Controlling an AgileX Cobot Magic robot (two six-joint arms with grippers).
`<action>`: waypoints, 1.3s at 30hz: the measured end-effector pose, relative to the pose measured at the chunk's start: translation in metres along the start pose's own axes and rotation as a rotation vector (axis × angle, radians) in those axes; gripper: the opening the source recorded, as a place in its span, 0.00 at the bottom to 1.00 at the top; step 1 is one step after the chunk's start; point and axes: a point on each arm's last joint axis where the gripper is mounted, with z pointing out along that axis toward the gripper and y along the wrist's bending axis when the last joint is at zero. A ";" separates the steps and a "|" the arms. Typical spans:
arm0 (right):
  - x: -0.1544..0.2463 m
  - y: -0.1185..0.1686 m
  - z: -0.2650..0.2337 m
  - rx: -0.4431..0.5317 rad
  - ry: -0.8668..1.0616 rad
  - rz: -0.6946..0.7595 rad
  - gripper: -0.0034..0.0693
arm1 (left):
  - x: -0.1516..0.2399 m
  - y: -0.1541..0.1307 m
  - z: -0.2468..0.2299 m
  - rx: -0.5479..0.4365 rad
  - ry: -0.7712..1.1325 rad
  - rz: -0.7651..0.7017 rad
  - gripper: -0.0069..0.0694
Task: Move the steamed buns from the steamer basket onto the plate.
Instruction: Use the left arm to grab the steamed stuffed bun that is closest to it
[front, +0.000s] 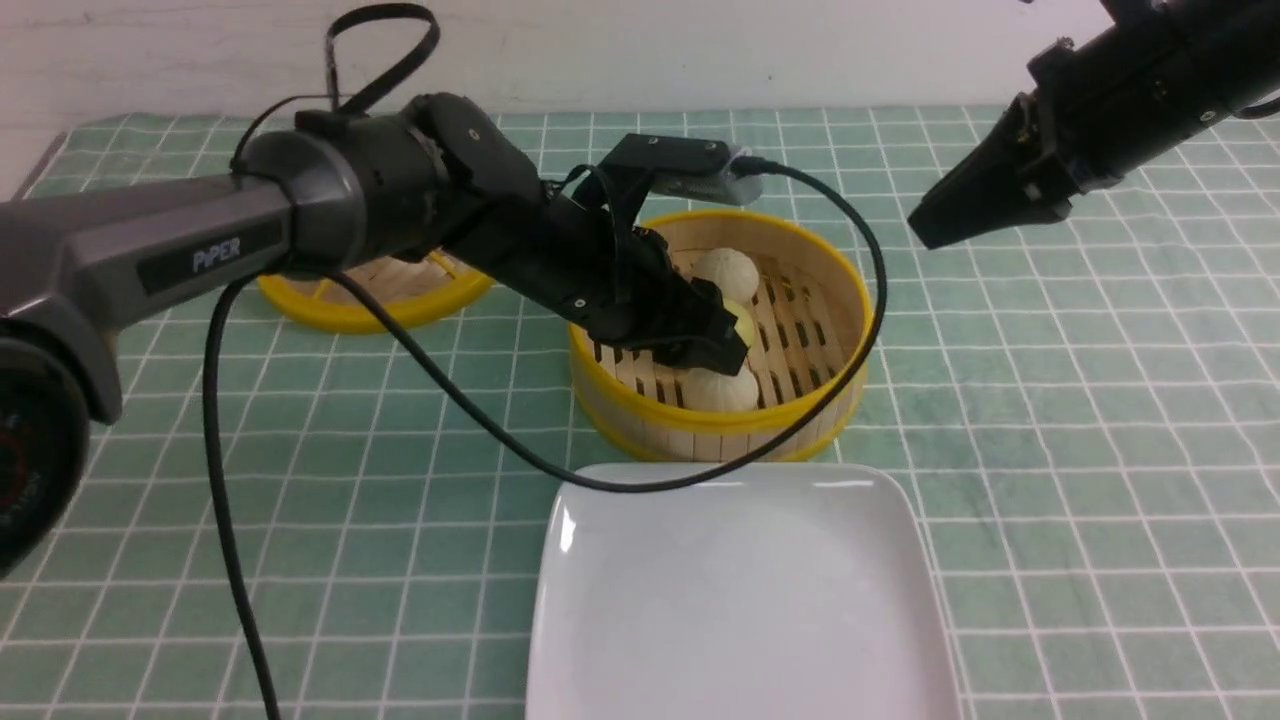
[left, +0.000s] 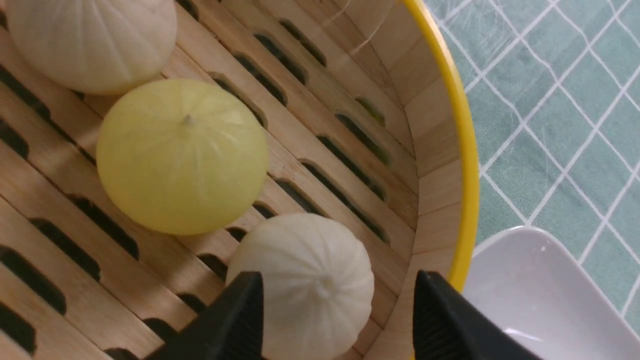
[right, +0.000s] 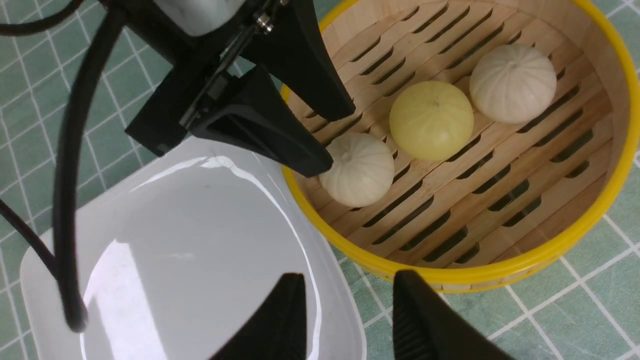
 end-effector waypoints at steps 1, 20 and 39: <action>0.000 0.000 0.000 0.000 0.000 0.000 0.41 | 0.000 0.001 0.001 -0.006 -0.003 0.000 0.64; 0.000 0.000 0.000 0.000 0.000 -0.001 0.41 | 0.007 0.012 0.020 -0.024 -0.004 -0.041 0.64; 0.000 0.000 0.000 0.000 0.000 -0.001 0.41 | 0.015 0.015 0.032 0.004 0.027 -0.078 0.13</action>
